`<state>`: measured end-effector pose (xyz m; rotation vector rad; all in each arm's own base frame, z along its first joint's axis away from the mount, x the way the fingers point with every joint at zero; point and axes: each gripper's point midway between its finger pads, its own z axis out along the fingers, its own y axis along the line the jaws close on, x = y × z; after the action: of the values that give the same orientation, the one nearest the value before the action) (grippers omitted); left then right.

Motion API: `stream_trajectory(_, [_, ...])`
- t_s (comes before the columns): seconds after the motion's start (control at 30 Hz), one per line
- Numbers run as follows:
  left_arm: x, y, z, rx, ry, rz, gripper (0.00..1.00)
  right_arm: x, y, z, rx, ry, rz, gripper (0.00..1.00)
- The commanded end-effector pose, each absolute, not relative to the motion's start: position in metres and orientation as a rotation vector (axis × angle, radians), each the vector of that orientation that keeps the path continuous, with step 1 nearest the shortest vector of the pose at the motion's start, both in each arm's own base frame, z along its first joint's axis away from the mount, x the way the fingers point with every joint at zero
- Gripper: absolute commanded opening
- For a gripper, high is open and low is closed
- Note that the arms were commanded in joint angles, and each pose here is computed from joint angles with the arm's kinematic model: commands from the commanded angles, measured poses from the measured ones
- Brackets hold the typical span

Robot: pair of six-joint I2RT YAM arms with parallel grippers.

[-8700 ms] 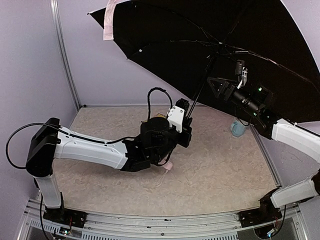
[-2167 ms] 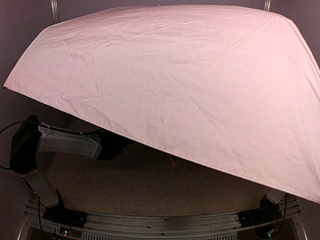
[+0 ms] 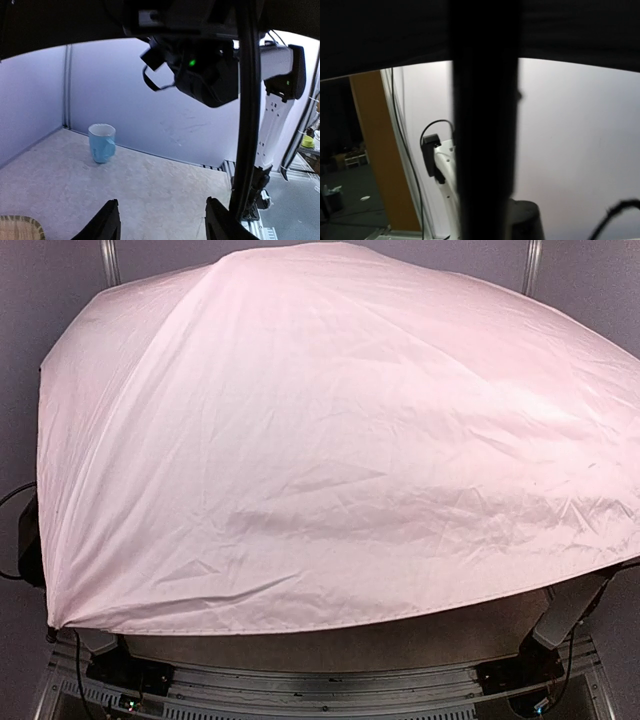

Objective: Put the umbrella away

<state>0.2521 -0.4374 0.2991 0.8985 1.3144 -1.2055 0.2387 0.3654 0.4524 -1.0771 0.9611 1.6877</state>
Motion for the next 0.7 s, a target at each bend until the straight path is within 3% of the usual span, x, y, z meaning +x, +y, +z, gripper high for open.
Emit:
stream_trajectory(0.0, [0.215, -0.452, 0.313, 1.046, 1.177, -1.372, 0.55, 0.236, 0.360, 0.471, -1.083, 0.831, 1.613, 0.00])
stream_trajectory(0.17, [0.206, -0.448, 0.312, 1.082, 1.143, -1.433, 0.56, 0.230, 0.359, 0.470, -1.127, 0.820, 1.595, 0.00])
stream_trajectory(0.4, [0.233, -0.421, 0.300, 1.030, 1.201, -1.378, 0.57, 0.222, 0.359, 0.468, -1.223, 0.835, 1.532, 0.00])
stream_trajectory(0.67, [0.196, -0.442, 0.305, 1.203, 1.095, -1.311, 0.73, 0.224, 0.359, 0.469, -1.202, 0.846, 1.525, 0.00])
